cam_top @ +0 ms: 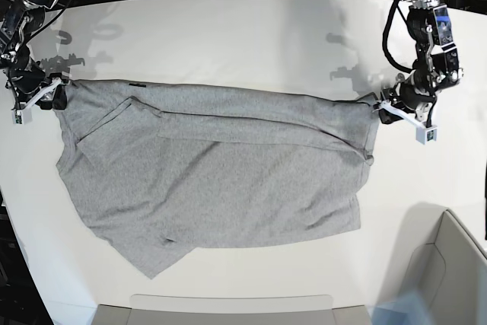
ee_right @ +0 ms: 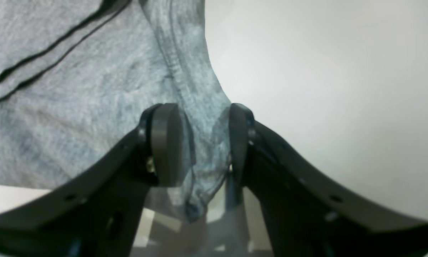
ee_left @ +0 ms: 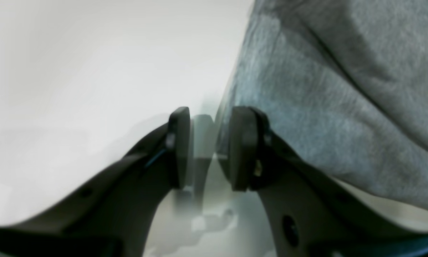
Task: Fold the T-shirt properly
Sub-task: 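Release the fold and pull both grippers back to the collar edge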
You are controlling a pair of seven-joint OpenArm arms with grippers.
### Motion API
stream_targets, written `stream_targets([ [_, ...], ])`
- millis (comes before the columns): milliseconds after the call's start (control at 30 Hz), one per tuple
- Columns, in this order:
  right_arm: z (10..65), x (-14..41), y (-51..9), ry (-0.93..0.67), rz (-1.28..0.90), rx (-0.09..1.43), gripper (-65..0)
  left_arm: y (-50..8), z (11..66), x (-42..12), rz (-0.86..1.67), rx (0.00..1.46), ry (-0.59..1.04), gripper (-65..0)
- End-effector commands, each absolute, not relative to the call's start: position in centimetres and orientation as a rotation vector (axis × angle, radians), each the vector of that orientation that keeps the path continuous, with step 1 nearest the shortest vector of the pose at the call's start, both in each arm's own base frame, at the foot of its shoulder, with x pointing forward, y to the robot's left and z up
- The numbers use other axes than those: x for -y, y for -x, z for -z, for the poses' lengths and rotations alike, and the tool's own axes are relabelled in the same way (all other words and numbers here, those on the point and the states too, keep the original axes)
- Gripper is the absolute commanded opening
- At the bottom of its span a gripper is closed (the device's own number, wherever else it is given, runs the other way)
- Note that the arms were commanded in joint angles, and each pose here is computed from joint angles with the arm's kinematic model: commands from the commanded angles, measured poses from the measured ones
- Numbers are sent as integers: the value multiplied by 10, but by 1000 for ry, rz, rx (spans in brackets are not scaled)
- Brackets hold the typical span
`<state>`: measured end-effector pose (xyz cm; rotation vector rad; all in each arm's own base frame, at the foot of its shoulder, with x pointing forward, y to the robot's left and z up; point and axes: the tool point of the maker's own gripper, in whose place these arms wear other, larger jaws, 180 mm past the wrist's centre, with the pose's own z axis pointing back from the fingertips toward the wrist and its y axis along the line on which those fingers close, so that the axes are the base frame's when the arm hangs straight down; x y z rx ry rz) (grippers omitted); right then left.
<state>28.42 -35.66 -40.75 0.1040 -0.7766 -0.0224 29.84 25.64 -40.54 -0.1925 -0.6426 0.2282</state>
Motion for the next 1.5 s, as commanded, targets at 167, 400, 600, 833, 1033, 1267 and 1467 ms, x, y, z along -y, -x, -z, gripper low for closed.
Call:
stream_targets([
  [167,409,356,-283,-101,16,762,-413,-302,414,-224,-139,609,235,-443],
  [400,413,358,-274,-96,14,741,-413,-286,446,-209,-109,498,252,-444],
  [600,416,353,-273,-99,-4,726,-436,-284,458,-199,-74,468,265,-625],
  [833,426,343,-266,-109,-44,668,-650,-275,460,-223,-86,463,221,-650],
  [1033,440,310,-250,-129,-187,592,-650,-252,448,-267,-124,484,142,-650],
  [1267,431,294,-229,-111,-276,589,-650,-223,441,-286,-124,473,95,-650],
  [1467,434,301,-202,-91,-308,535,-650,-188,442,-317,-181,444,50,-650],
])
